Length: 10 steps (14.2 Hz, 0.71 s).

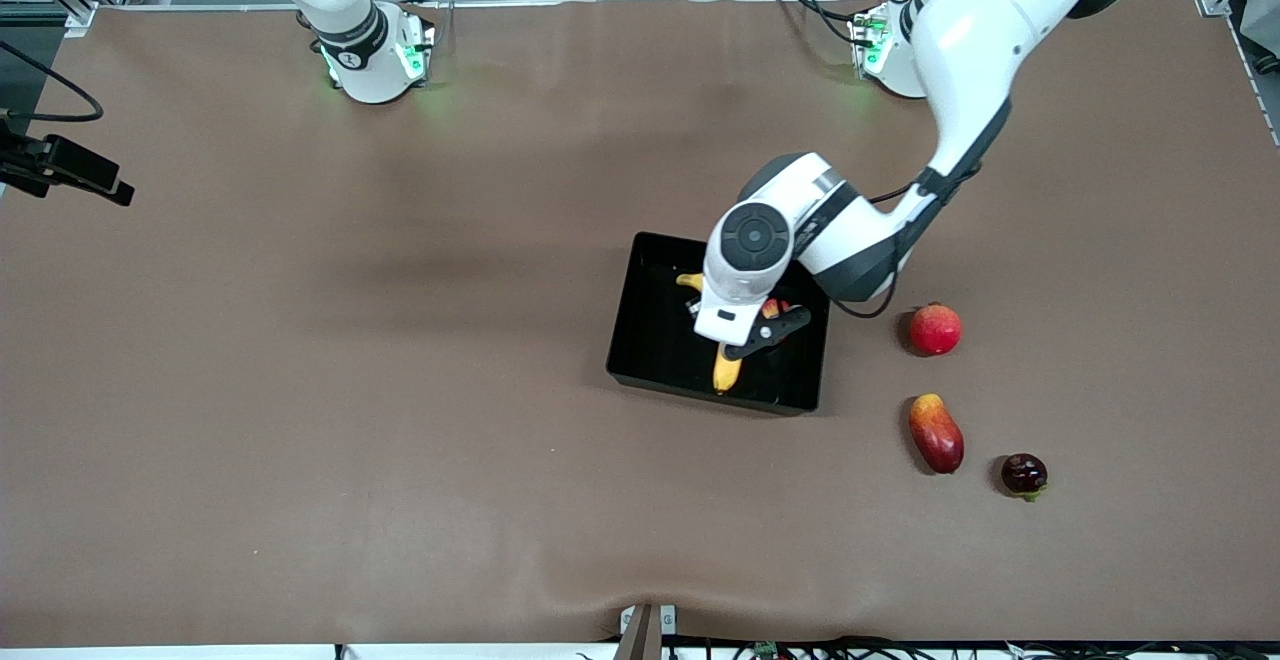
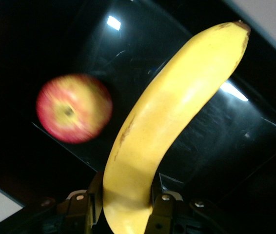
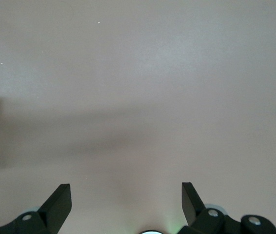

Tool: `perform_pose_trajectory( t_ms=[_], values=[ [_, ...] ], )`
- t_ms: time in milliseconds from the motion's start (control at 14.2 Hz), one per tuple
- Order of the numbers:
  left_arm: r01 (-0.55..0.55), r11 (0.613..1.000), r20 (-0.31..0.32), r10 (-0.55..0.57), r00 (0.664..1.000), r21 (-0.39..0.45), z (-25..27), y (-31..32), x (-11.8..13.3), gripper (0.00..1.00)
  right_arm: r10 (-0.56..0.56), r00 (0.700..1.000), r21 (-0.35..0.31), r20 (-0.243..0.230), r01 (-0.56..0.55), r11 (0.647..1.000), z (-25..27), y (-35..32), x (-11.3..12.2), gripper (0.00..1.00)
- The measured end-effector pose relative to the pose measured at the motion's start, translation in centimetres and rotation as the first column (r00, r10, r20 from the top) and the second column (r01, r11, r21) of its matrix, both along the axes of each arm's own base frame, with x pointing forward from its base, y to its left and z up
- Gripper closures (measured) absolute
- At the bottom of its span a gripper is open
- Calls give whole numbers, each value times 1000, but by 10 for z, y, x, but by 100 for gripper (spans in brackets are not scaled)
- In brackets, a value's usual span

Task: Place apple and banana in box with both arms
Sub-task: 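Lower the banana into the tray and open the left gripper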

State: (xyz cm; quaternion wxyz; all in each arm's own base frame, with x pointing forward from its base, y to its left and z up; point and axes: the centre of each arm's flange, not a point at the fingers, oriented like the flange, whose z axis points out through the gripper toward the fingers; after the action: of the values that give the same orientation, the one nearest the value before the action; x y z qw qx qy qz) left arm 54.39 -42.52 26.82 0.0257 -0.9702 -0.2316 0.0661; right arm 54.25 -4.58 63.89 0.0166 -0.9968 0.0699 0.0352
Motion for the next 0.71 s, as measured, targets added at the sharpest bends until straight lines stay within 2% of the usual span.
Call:
perform_pose_trajectory(
  t_ms=[424,495,707],
  values=[
    [14,1000,-10,-14,1000,18,-72,-27,-18,58,-45,999,-7,0,45,999,1,-25,-3,0],
    [12,1000,-9,-12,1000,17,-73,-26,-17,54,-46,999,-7,0,46,999,1,-26,-3,0],
    [0,1000,37,0,999,5,-56,-22,1,23,-44,999,-8,3,44,999,2,-25,-3,0]
  ],
)
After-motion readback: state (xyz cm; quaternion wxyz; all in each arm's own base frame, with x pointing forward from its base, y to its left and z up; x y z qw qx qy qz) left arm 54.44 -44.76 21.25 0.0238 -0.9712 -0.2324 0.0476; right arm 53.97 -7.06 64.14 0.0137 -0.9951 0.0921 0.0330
